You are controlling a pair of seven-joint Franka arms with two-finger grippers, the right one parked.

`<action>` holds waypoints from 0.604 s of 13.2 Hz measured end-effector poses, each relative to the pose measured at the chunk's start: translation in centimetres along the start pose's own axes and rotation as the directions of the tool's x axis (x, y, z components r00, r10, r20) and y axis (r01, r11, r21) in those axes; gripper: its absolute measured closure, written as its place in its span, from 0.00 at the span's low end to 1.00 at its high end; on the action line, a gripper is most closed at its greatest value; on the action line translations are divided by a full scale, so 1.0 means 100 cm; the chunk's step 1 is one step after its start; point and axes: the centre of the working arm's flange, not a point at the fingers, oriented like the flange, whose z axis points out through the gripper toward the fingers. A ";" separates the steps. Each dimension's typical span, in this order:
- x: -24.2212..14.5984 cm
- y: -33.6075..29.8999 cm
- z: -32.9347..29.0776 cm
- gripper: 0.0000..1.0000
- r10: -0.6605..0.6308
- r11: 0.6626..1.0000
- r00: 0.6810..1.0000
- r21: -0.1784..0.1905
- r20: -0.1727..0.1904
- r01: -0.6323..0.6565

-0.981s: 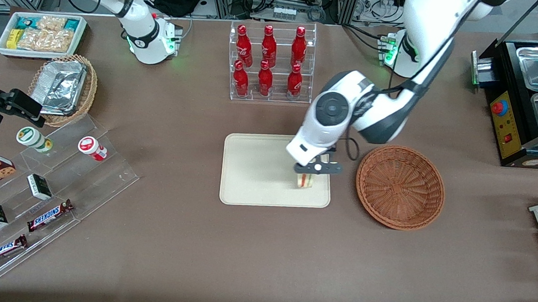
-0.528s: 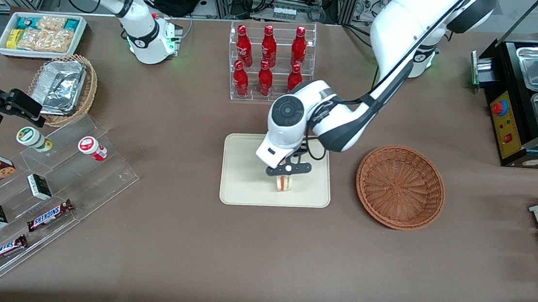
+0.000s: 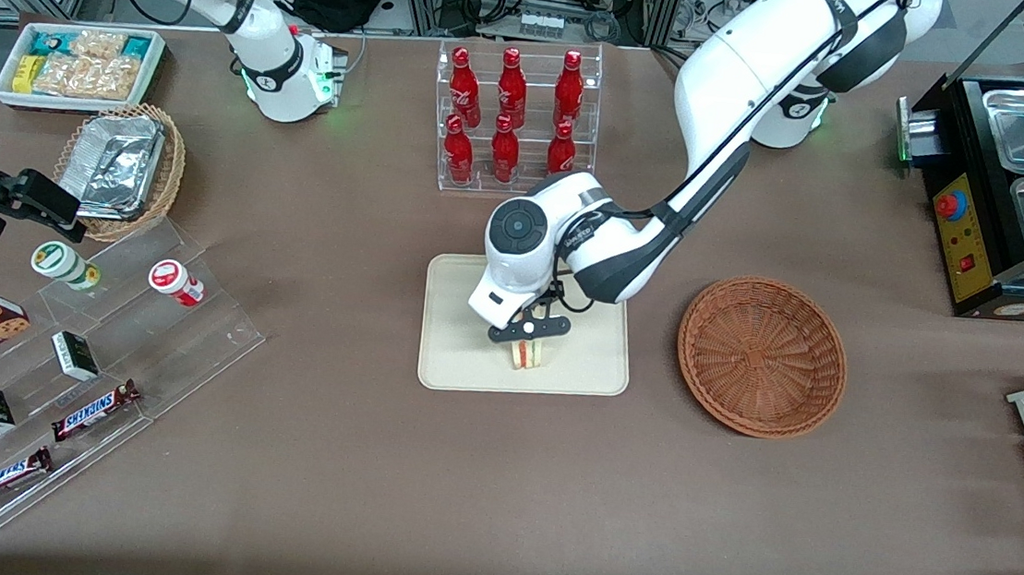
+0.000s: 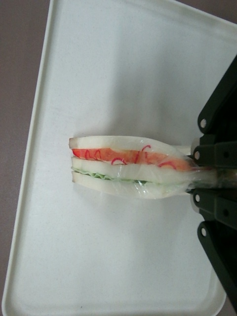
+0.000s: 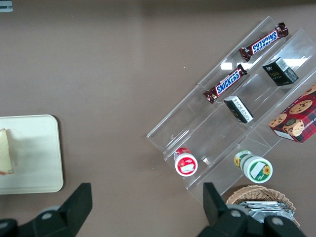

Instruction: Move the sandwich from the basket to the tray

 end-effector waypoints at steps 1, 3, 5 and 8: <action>0.000 0.000 0.000 0.81 0.000 1.000 1.000 0.000 -0.001 0.000; 0.003 0.001 -0.003 0.60 0.009 1.000 1.000 0.002 -0.021 -0.009; 0.007 0.002 -0.014 0.40 0.021 1.000 0.998 0.000 -0.060 -0.021; 0.009 -0.002 -0.051 0.08 0.015 1.000 0.996 0.004 -0.087 -0.014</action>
